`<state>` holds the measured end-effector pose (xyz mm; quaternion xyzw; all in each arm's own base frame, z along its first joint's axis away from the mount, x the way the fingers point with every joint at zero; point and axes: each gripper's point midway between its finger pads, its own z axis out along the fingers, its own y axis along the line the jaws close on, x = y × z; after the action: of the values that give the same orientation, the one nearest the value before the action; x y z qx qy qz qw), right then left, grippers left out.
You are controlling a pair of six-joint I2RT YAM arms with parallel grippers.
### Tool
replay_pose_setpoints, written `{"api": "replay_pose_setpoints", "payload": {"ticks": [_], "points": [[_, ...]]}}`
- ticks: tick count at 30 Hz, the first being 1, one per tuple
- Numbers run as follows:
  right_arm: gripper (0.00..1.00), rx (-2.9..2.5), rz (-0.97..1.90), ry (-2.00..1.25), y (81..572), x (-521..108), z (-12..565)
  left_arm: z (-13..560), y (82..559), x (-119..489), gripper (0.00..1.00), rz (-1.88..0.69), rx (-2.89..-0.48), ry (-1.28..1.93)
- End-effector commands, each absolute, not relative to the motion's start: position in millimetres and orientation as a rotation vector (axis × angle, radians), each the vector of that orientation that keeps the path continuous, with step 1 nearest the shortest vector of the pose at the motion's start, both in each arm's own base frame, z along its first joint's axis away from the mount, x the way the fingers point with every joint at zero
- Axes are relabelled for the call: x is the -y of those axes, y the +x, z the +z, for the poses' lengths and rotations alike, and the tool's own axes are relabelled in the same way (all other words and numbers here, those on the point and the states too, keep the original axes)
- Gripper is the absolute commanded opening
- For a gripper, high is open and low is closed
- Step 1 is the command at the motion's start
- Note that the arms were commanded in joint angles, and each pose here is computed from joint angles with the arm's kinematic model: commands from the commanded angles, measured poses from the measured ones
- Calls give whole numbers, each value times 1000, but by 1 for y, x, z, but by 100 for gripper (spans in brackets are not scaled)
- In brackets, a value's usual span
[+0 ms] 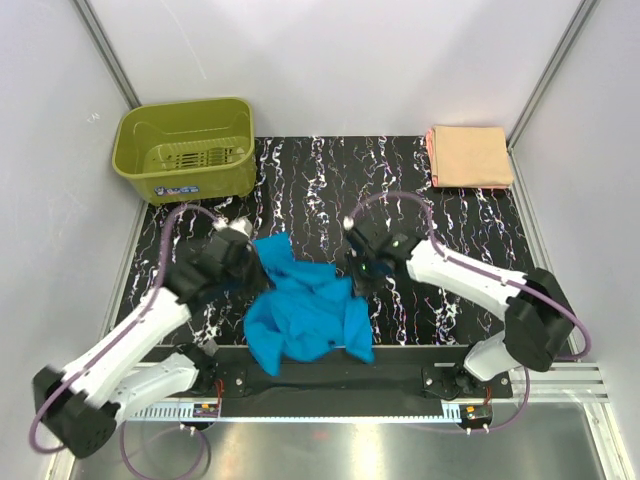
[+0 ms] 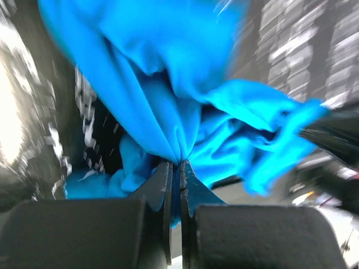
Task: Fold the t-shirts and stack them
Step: Move the tshirt to the center of the board
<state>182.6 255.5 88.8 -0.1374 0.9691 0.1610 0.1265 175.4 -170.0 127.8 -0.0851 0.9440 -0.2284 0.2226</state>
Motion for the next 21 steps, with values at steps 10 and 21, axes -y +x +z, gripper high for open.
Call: {"api": "replay_pose_setpoints", "payload": {"ticks": [10, 21], "points": [[0, -2100, 455, -213, 342, -262, 341, 357, 167, 91, 0, -602, -1912, -187], [11, -2091, 355, 38, 454, -151, 327, 263, 191, 277, 20, -1094, -2240, 195]]}}
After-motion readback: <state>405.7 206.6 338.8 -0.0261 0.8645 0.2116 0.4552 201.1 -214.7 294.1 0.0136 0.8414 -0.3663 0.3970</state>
